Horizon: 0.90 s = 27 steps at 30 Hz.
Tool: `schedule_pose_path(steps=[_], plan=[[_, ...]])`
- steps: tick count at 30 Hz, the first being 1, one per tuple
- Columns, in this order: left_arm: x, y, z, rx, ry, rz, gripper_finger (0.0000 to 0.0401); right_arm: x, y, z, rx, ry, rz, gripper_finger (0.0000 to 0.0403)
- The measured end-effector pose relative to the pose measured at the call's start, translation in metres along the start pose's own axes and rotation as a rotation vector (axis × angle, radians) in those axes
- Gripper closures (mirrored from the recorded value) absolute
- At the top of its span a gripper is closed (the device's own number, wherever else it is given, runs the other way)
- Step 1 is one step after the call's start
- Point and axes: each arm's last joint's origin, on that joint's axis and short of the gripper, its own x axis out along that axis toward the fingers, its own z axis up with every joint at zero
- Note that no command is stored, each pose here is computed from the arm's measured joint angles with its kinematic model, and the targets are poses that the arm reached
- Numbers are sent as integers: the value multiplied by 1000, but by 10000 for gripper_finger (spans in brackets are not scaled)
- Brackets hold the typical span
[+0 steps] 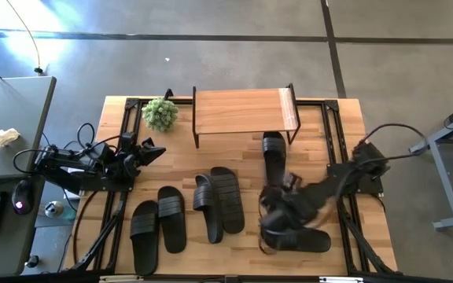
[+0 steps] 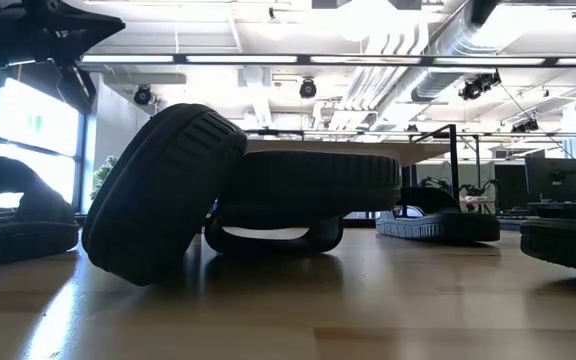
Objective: Pick and place slides into the shelf
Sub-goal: Put the black slipper under the shelf
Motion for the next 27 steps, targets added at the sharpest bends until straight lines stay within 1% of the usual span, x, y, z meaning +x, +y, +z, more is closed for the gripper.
schedule_pose_path(steps=[4,7,9,11,14,17,18,20,22,24,27], plan=[[0,0,0,-46,0,0,400,-48,21,-20,163,15,272,284],[0,0,0,-56,0,0,400,-78,37,-42,263,12,442,284],[0,0,0,-63,-1,0,400,-91,47,-59,309,-10,516,284],[0,0,0,-86,-1,0,400,-100,56,-79,363,-36,563,284],[0,0,0,-124,0,0,400,-106,63,-107,470,-97,562,284],[0,0,0,-129,3,-3,400,-105,68,-134,515,-201,518,284],[0,0,0,-128,4,-3,400,-104,70,-142,549,-226,507,284],[0,0,0,-129,4,-3,400,-98,73,-157,619,-236,465,284],[0,0,0,-129,4,-4,400,-88,77,-171,670,-201,397,284],[0,0,0,-129,8,-7,400,-77,84,-182,654,-171,317,284],[0,0,-1,-128,13,-9,400,-60,96,-186,637,-184,246,284]])
